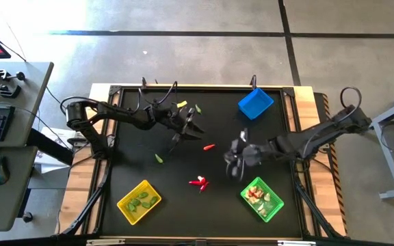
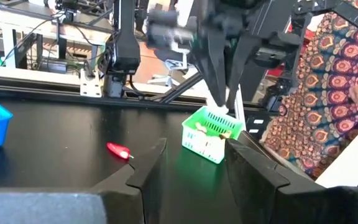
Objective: Sort produce into baskets
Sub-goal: Put the red mushroom into the green bin
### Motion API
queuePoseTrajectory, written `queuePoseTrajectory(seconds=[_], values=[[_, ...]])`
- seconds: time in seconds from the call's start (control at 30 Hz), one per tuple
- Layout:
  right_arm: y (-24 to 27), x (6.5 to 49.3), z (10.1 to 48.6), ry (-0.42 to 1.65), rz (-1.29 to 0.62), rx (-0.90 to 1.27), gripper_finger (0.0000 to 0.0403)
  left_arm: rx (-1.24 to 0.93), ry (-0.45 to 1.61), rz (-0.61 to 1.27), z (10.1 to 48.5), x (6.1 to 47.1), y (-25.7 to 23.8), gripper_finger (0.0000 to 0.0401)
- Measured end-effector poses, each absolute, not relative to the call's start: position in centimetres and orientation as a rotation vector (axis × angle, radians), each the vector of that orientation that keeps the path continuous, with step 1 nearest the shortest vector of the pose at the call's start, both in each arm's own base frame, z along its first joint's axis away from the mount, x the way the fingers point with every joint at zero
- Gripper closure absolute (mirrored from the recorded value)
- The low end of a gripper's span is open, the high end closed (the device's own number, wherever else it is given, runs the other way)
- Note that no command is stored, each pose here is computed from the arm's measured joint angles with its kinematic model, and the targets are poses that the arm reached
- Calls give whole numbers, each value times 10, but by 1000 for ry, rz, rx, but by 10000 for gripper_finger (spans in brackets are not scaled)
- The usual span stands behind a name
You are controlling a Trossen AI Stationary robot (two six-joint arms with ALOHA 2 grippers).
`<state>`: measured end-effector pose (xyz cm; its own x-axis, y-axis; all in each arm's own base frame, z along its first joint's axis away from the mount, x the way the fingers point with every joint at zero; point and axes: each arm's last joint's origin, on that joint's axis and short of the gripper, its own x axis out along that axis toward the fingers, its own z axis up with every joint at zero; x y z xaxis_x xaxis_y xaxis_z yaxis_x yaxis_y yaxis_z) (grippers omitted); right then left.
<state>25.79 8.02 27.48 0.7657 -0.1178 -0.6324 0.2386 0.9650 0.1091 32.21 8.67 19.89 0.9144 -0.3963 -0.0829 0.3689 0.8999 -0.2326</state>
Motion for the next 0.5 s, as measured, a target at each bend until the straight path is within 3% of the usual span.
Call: queuePoseTrajectory(seconds=[0.3,0.5], values=[[137,209,257,1013,-271,652,400,-197,124,-394,199,322,87,254],[162,198,238,1174,-338,732,400,-197,124,-391,199,322,87,255]])
